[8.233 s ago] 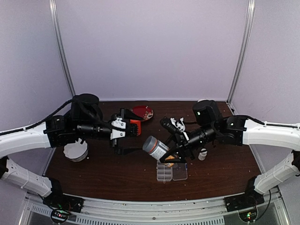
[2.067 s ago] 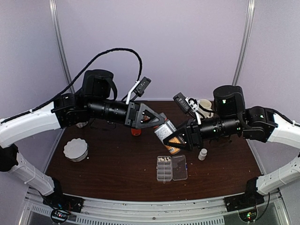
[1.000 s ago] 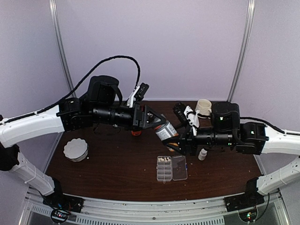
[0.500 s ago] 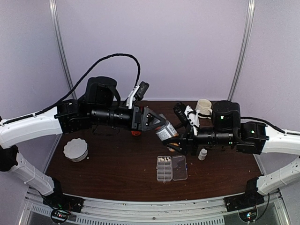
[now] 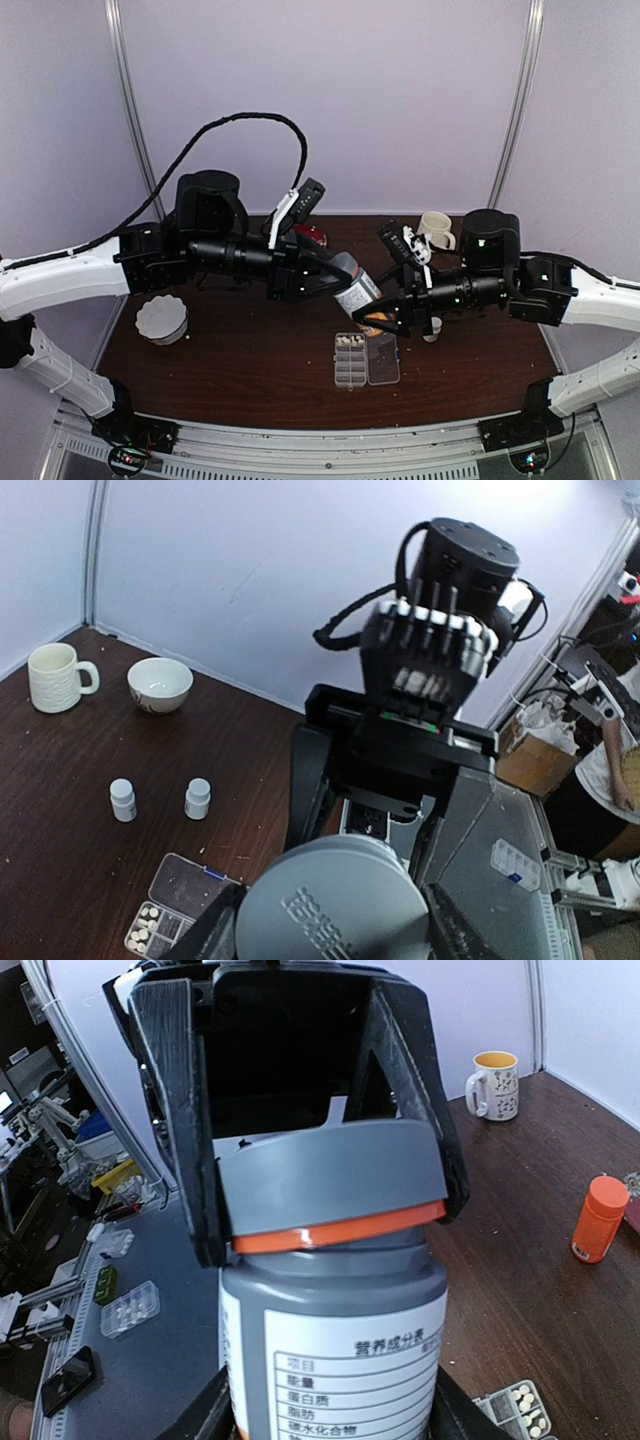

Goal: Sort the pills into containers
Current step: Screw the lid of the pill bottle onto the pill bottle.

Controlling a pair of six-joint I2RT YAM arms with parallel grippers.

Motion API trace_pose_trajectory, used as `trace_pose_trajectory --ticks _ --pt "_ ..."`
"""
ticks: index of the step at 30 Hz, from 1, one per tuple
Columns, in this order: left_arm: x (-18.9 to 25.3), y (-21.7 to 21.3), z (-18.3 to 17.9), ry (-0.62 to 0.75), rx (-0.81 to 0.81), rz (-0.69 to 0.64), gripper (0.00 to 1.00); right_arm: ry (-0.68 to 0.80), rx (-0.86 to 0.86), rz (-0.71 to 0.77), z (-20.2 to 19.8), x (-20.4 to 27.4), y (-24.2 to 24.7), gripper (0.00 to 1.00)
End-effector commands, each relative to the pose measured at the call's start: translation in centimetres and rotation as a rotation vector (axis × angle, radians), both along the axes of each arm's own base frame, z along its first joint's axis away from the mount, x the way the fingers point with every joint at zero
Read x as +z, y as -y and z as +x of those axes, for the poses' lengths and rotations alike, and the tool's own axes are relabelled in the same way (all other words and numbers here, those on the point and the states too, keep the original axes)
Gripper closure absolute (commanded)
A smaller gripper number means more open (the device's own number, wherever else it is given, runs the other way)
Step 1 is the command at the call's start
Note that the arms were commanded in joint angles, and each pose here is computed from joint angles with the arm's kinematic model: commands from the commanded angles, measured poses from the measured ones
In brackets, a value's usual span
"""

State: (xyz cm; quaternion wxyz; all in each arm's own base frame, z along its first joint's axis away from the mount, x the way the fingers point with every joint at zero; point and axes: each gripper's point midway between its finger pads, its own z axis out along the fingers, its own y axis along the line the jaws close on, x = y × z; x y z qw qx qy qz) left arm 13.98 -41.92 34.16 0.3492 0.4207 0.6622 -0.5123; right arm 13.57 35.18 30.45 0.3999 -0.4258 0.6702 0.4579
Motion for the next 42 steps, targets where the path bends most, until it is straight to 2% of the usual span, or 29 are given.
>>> trace_pose_trajectory --ticks 1,10,17,22,27,33,37,42 --pt "-4.4 -0.6 -4.6 0.07 -0.265 0.089 1.0 0.12 0.066 0.253 -0.9 7.7 0.5 1.0" --pt "-5.6 -1.3 -5.8 0.33 -0.436 0.127 1.0 0.096 0.213 0.205 -2.9 6.5 -0.2 1.0" --pt "-5.8 -1.7 -5.7 0.596 -0.528 0.137 1.0 0.09 0.274 0.199 -3.7 6.4 -0.5 1.0" --pt "-5.8 -1.5 -5.3 0.677 -0.557 0.157 1.0 0.084 0.294 0.177 -4.0 5.9 -0.4 1.0" --pt "-5.7 -0.8 -5.3 0.64 -0.564 0.127 1.0 0.114 0.288 0.188 -4.1 6.0 -0.1 1.0" --pt "-4.3 0.3 -4.5 0.544 -0.461 0.029 1.0 0.158 0.253 0.158 -3.5 5.3 0.1 1.0" --pt "-2.4 1.2 -3.7 0.36 -0.362 -0.011 1.0 0.255 0.149 0.125 -1.8 5.2 0.7 1.0" --pt "-2.6 2.0 -2.6 0.116 -0.252 0.021 1.0 0.369 -0.049 0.111 1.5 6.3 1.5 1.0"
